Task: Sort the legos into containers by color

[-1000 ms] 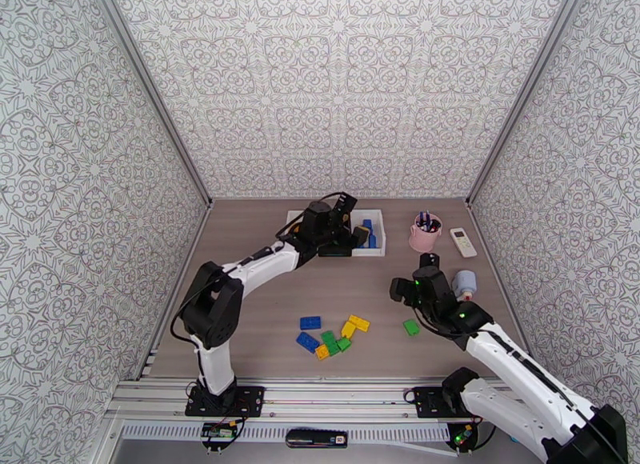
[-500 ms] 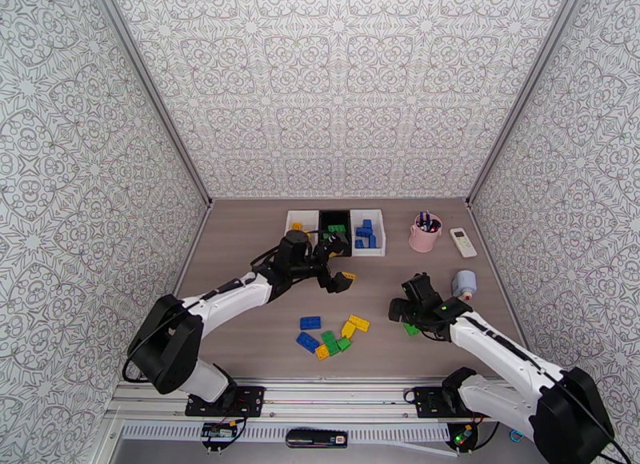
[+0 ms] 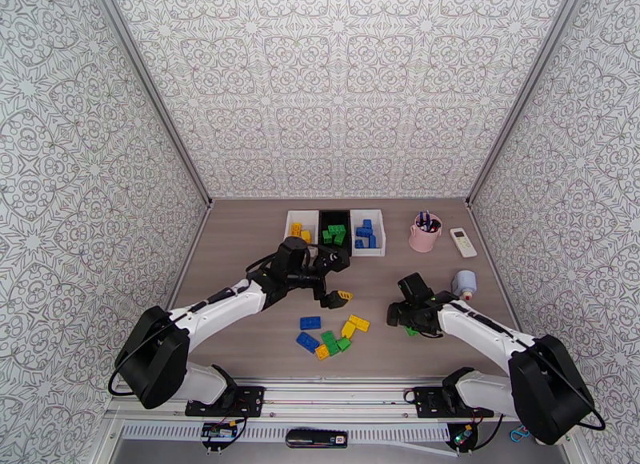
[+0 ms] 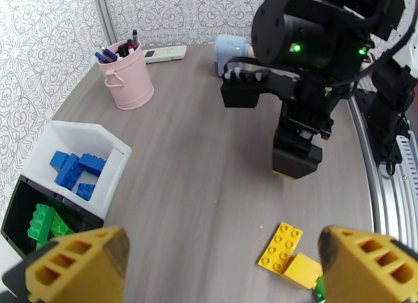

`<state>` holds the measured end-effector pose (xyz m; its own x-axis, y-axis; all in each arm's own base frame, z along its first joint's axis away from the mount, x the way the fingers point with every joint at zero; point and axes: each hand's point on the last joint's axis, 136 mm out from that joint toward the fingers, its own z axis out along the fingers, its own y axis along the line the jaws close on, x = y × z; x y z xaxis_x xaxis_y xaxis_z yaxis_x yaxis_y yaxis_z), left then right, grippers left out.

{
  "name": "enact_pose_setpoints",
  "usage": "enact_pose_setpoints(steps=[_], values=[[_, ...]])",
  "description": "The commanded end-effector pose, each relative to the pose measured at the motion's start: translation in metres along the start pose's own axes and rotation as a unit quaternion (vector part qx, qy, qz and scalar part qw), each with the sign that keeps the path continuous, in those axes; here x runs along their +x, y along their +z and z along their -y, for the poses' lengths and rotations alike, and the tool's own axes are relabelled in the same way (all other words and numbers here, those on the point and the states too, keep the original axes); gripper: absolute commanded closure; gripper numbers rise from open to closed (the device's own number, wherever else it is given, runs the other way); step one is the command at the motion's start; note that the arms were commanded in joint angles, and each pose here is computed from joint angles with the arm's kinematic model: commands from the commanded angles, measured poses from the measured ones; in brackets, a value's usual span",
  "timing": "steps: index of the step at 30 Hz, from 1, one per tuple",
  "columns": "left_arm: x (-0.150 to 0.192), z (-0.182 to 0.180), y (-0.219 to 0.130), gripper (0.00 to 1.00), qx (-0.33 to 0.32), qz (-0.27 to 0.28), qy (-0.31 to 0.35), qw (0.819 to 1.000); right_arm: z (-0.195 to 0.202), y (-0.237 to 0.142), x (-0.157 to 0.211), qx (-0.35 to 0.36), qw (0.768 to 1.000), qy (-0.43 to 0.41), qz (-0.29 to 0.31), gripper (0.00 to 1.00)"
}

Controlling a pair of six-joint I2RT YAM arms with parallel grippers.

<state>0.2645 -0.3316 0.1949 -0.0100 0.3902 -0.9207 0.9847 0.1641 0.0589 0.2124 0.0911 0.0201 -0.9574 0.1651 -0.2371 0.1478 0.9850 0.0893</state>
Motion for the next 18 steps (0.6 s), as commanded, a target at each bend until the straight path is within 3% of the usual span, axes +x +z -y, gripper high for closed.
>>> enact_pose_setpoints(steps=[1,18], values=[[0.0034,0.0100,0.0008,0.00,0.023,-0.004,-0.002,1.000,0.0017,-0.0034,0.0070,0.006,0.999,-0.019,-0.027,0.17],[0.0082,0.0022,-0.0041,0.00,0.016,-0.012,-0.038,0.999,0.0020,0.0023,0.0062,0.030,0.997,-0.054,-0.056,0.46]])
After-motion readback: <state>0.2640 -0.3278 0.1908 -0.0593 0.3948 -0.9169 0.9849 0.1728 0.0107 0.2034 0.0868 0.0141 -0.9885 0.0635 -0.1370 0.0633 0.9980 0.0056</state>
